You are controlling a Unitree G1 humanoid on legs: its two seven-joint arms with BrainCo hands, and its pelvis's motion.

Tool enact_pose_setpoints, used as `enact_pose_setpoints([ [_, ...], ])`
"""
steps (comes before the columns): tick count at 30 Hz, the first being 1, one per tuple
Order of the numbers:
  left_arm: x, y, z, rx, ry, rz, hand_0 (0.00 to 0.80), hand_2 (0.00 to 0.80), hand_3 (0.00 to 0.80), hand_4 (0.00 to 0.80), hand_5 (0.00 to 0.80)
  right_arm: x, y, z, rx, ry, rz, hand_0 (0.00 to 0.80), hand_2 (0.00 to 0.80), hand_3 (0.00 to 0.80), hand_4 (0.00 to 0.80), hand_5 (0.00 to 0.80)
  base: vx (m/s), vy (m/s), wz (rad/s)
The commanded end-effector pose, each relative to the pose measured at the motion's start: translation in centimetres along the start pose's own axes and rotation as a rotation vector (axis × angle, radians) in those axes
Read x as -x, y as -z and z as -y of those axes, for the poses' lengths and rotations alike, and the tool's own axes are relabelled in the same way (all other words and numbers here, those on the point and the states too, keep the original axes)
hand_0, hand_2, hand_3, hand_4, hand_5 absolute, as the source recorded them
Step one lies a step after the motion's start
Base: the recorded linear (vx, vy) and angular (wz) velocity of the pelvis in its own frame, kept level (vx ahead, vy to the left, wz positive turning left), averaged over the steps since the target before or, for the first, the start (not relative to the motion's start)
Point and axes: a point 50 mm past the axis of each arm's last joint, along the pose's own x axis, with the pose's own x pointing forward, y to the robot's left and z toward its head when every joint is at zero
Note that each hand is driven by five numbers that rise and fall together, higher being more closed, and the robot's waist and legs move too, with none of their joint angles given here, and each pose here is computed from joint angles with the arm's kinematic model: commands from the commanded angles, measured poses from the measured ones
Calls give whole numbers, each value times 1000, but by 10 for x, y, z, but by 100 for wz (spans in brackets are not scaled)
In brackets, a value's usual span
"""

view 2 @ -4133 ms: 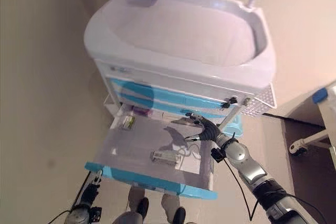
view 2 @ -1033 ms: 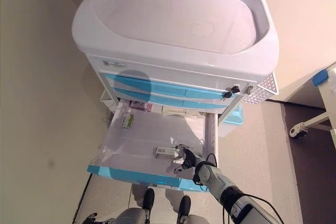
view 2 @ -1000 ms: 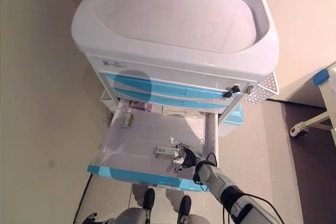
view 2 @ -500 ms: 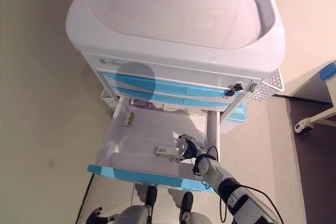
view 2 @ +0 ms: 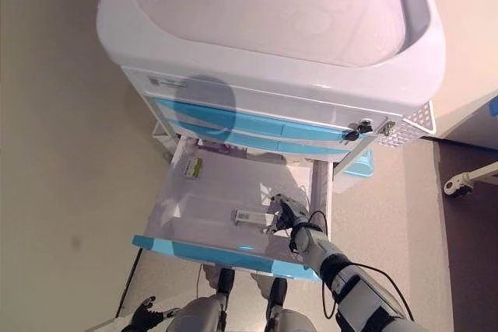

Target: Open the drawer and pick up the medicine

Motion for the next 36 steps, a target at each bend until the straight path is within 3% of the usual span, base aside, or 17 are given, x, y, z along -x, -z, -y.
enact_pose_setpoints([
  [1,-2,-7,5,-9,5,16,0,0,0,0,0,-3,-16,-9,112,-53,50,56,56,56,56,56,-2,-8,7],
  [2,-2,-8,5,-13,5,16,0,0,0,0,0,-3,-16,-13,126,-67,47,398,398,398,398,398,-3,-13,4],
  [4,-2,-8,6,-15,7,14,0,0,0,0,0,-2,-17,-16,138,-75,48,756,756,756,756,756,0,0,0],
  [5,-2,-8,6,-15,7,14,0,0,0,0,0,-2,-17,-16,138,-75,49,800,800,800,800,800,0,0,0],
  [28,-2,-5,3,-12,9,-8,0,0,0,0,0,-1,-16,2,66,3,86,800,800,800,800,800,1,-3,2],
  [36,-2,7,-8,-8,-3,-49,0,0,0,0,0,7,-42,41,39,52,310,800,800,800,800,800,14,-18,-5],
])
